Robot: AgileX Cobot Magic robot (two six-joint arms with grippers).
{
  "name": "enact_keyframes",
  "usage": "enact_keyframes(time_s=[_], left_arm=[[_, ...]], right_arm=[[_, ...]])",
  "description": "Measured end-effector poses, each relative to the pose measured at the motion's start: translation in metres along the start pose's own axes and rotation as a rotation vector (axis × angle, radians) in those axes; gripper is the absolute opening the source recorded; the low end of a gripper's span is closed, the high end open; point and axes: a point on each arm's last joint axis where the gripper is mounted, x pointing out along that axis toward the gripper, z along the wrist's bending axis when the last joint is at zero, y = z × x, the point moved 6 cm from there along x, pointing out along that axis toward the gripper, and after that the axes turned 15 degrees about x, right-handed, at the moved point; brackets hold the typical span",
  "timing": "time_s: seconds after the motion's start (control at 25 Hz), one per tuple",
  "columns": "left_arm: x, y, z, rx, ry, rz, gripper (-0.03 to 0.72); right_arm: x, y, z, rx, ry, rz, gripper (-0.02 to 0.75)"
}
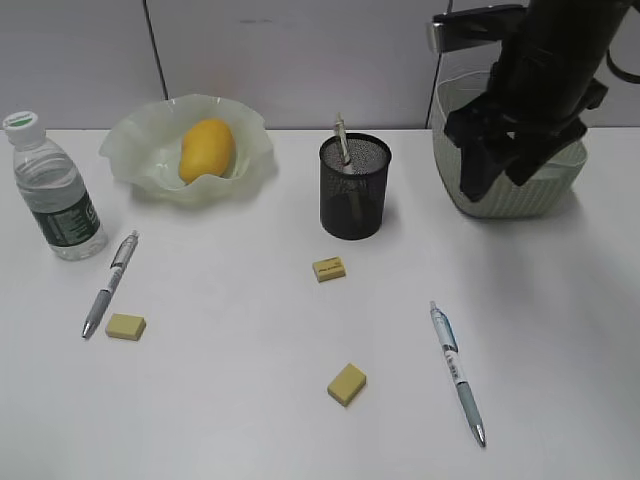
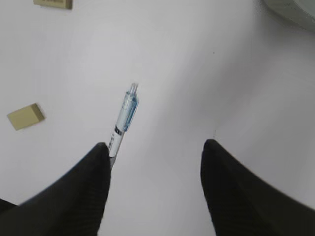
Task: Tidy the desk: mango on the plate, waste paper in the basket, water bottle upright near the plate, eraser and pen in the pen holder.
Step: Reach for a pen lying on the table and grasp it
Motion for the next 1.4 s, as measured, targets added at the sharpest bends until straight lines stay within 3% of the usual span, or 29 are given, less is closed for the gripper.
enact_keyframes(time_s=[0.32, 0.8, 1.08, 1.4], left_arm=[[0.0, 0.0, 0.0, 0.0, 0.0, 0.0, 0.496], [0.0, 0.0, 0.0, 0.0, 0.0, 0.0, 0.496], [0.0, 0.0, 0.0, 0.0, 0.0, 0.0, 0.496], [0.0, 0.0, 0.0, 0.0, 0.0, 0.0, 0.496]], right_arm=[[-0.045, 0.063, -0.008, 0.01, -0.007, -0.051, 0.468], [-0.123, 0.155, -0.02, 0.009, -0.082, -0.464, 0.463], [-0.115, 0.201, -0.029, 0.008, -0.098, -0.547, 0.463], [-0.069, 0.241, -0.039, 0.012, -0.087, -0.501, 0.46]])
